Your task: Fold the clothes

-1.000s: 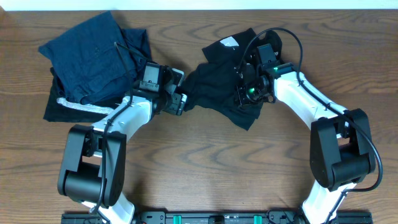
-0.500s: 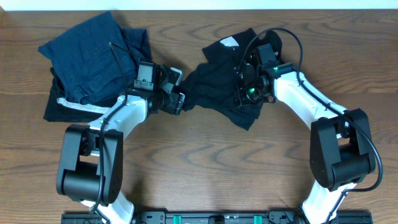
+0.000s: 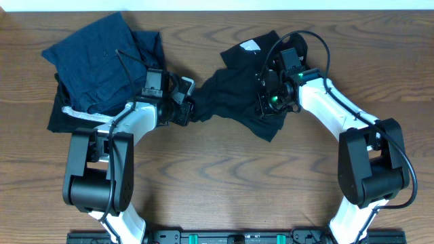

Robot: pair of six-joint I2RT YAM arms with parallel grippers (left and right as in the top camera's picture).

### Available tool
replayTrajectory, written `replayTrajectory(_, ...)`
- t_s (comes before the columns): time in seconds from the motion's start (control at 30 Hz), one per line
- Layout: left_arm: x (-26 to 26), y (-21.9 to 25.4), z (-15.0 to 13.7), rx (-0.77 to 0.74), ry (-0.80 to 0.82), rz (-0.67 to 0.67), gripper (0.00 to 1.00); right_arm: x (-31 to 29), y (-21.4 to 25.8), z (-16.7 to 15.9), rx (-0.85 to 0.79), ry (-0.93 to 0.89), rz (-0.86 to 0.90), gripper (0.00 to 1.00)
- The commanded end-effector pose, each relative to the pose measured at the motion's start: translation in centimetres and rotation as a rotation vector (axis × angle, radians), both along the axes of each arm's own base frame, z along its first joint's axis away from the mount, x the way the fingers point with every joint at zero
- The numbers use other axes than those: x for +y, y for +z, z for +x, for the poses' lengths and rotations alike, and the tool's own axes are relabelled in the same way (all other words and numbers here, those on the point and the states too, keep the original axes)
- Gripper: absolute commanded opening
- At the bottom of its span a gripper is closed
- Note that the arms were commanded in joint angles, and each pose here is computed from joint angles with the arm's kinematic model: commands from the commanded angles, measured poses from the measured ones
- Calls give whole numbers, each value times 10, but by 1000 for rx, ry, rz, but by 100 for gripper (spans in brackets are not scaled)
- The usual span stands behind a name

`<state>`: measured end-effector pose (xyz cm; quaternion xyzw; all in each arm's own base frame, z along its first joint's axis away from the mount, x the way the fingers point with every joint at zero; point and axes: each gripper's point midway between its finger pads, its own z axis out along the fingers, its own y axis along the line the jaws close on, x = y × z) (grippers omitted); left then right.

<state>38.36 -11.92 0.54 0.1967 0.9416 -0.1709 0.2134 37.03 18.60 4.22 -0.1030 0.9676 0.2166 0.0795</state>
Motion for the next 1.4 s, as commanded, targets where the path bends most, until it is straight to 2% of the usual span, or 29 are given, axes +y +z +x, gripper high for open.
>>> replayTrajectory(0.0, -3, 2, -3, 11, -7, -22, 19, 1, 2, -2, -2, 3, 1, 1)
replayTrajectory(0.03, -3, 4, -3, 16, 7, -27, 6, 1, 2, -2, -3, 3, 2, 1)
replayTrajectory(0.2, -12, 32, -2, 7, 11, -95, 6, -1, 17, 3, -20, -9, 55, 1)
replayTrajectory(0.33, -21, 82, 5, -64, 37, -183, 6, -23, 59, 12, -98, -64, 100, 1)
replayTrajectory(0.5, -23, 165, 17, -257, 69, -251, 6, -86, 142, 16, -291, -207, 121, 1)
replayTrajectory(0.63, -23, 240, 22, -434, 107, -341, 6, -151, 204, 0, -434, -395, 118, 1)
replayTrajectory(0.8, -23, 325, 21, -605, 152, -470, 6, -215, 260, -24, -621, -551, 79, 1)
replayTrajectory(0.93, -23, 380, 18, -684, 167, -542, 6, -238, 301, -40, -752, -557, 65, 1)
replayTrajectory(1.1, -21, 431, 8, -759, 167, -595, 6, -257, 337, -56, -809, -588, 5, 1)
replayTrajectory(1.37, -11, 477, -37, -787, 180, -591, 6, -276, 368, -81, -828, -673, -66, 1)
